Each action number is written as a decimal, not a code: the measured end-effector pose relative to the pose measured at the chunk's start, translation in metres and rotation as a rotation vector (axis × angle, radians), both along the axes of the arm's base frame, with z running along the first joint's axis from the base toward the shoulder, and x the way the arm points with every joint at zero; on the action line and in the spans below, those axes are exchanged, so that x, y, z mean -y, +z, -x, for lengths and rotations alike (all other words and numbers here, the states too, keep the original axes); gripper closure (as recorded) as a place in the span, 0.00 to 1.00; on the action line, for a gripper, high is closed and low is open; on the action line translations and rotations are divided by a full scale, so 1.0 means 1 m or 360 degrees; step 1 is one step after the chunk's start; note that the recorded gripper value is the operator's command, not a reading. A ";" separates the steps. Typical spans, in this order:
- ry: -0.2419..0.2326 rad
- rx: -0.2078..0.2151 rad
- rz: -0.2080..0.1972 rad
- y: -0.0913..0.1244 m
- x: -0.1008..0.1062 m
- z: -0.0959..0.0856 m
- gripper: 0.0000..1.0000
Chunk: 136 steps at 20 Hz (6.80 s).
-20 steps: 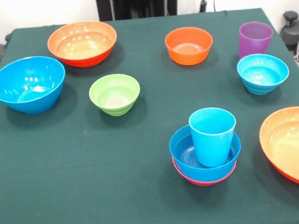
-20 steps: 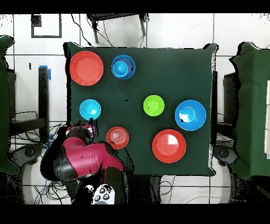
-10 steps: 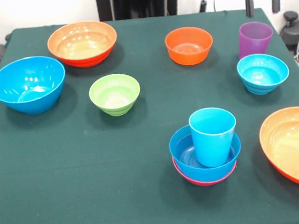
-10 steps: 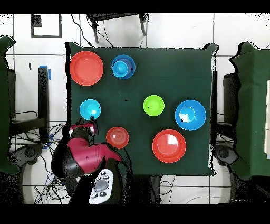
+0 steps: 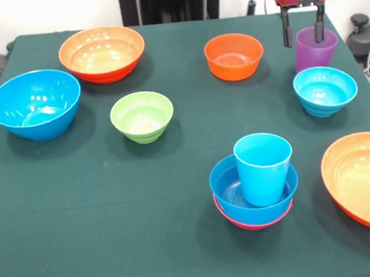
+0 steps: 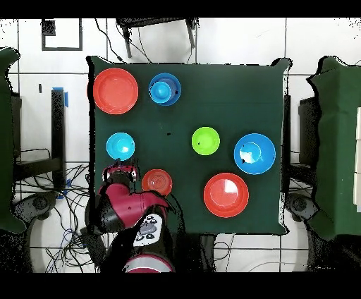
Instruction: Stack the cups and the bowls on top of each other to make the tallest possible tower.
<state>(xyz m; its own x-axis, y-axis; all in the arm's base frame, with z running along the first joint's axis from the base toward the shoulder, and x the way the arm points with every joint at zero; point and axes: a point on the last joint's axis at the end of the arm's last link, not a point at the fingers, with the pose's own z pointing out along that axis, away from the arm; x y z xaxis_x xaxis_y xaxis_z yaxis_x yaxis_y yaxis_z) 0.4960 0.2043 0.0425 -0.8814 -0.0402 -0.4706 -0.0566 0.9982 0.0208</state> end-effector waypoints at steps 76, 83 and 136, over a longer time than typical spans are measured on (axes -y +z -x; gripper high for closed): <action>-0.0060 -0.0157 0.0134 0.066 0.004 0.034 0.00; -0.0045 -0.0133 0.0145 0.071 -0.005 0.036 0.00; -0.0147 -0.0104 0.0103 0.065 0.024 0.016 1.00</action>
<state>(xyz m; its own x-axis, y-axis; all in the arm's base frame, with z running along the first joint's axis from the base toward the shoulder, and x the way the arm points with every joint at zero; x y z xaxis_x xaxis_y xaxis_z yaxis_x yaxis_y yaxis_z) 0.4802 0.1805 0.1076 -0.9114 0.0142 -0.4114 0.0351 0.9984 -0.0435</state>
